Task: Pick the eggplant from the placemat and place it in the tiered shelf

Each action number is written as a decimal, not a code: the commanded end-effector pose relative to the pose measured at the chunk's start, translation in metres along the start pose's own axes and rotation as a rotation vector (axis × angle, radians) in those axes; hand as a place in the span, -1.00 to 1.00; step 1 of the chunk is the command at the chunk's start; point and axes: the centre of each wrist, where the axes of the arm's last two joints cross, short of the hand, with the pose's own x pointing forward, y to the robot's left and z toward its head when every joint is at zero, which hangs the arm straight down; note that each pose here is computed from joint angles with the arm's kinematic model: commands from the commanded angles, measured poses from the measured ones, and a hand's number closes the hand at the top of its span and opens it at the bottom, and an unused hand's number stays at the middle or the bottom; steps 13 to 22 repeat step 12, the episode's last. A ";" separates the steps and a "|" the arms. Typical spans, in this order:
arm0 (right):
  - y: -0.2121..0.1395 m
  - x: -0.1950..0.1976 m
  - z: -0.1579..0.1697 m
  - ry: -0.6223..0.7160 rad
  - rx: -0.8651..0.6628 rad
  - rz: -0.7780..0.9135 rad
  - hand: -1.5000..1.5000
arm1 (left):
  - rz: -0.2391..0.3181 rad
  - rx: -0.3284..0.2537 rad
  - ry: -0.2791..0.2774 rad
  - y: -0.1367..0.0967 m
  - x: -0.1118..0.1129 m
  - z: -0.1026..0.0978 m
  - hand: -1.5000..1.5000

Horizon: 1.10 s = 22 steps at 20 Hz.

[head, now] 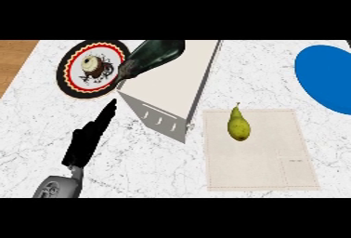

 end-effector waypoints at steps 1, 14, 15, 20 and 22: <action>-0.045 0.017 0.021 -0.030 -0.010 0.035 -1.00 | -0.004 -0.018 0.010 -0.004 -0.004 0.001 0.00; -0.066 0.002 0.037 -0.036 0.064 0.131 -1.00 | -0.013 -0.036 -0.001 -0.015 -0.006 -0.002 0.00; -0.066 0.002 0.037 -0.036 0.064 0.131 -1.00 | -0.013 -0.036 -0.001 -0.015 -0.006 -0.002 0.00; -0.066 0.002 0.037 -0.036 0.064 0.131 -1.00 | -0.013 -0.036 -0.001 -0.015 -0.006 -0.002 0.00; -0.066 0.002 0.037 -0.036 0.064 0.131 -1.00 | -0.013 -0.036 -0.001 -0.015 -0.006 -0.002 0.00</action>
